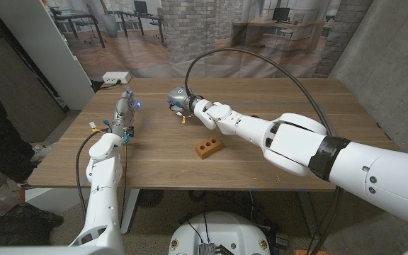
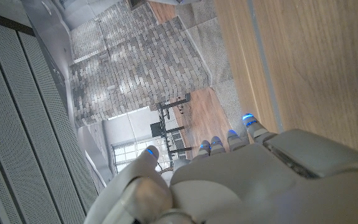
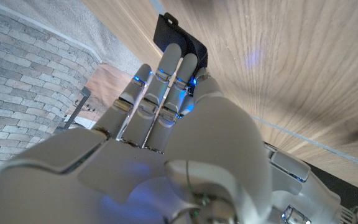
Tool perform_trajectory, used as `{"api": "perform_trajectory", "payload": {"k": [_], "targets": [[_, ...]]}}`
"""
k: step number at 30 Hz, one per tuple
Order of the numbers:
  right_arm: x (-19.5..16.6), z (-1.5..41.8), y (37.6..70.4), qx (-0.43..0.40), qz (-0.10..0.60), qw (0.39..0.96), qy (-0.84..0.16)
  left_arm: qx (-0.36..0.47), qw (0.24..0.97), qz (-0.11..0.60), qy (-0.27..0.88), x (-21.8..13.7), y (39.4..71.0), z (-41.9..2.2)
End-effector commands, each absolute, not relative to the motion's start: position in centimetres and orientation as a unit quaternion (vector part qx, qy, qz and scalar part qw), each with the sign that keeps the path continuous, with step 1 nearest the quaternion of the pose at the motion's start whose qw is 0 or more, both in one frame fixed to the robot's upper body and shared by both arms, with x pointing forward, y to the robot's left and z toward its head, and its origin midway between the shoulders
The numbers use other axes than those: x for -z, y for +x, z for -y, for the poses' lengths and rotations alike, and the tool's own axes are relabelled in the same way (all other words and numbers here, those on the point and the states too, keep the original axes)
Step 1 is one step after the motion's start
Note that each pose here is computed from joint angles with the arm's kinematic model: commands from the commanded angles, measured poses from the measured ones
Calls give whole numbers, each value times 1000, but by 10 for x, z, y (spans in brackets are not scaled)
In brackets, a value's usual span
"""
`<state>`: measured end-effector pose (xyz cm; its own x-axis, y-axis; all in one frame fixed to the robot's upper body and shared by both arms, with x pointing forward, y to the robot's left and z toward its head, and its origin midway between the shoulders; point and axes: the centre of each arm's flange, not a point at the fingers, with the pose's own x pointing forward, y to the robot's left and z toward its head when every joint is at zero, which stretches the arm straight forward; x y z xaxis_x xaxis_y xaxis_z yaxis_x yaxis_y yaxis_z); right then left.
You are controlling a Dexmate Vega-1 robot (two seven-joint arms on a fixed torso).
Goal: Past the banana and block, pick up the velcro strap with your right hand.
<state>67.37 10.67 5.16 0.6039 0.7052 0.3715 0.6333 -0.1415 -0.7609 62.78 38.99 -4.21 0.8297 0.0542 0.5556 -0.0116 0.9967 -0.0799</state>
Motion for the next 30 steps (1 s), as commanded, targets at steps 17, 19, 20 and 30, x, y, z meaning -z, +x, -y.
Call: {"api": "perform_trajectory", "payload": {"k": [17, 19, 20, 30], "targets": [[-71, -93, 653, 10, 488, 476, -732, -10, 952, 303, -32, 37, 620, -387], [-72, -93, 652, 11, 489, 476, -731, -9, 952, 304, -32, 37, 620, -387], [-73, -92, 651, 13, 491, 475, -730, -9, 952, 304, -32, 37, 619, -387], [-79, -89, 644, 23, 499, 476, -724, -9, 951, 307, -29, 36, 616, -387]]}}
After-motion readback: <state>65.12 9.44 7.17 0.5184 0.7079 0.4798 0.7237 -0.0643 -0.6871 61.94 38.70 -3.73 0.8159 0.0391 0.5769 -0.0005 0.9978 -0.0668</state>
